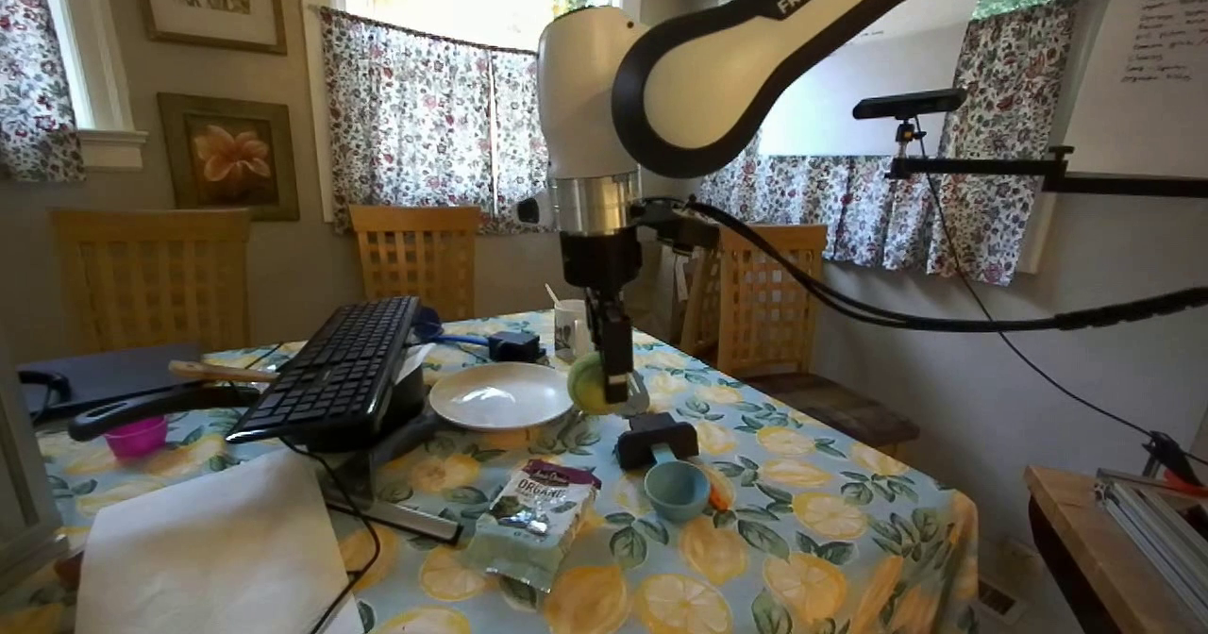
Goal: Pick up the light green ball and put it inside the small light blue bowl
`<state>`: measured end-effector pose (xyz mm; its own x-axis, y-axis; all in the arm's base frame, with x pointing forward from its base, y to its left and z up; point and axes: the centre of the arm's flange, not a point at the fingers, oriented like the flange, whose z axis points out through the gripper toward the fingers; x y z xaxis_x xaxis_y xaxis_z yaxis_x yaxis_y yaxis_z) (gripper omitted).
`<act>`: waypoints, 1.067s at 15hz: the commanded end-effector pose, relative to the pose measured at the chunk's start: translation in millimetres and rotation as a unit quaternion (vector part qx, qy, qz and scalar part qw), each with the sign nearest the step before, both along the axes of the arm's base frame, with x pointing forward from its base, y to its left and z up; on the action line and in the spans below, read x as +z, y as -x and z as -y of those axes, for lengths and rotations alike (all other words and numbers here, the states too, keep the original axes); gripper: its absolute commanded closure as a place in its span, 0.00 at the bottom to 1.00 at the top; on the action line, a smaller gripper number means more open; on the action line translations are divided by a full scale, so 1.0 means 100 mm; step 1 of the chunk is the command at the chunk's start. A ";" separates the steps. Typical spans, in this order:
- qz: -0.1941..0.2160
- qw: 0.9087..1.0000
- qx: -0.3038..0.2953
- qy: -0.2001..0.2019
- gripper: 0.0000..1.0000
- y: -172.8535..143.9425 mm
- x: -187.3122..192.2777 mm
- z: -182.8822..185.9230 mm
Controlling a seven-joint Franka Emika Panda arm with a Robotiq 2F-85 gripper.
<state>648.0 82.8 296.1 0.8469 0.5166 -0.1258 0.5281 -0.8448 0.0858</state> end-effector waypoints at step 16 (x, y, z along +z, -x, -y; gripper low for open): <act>0.058 0.995 -0.012 0.081 0.59 1.81 -0.33 -0.40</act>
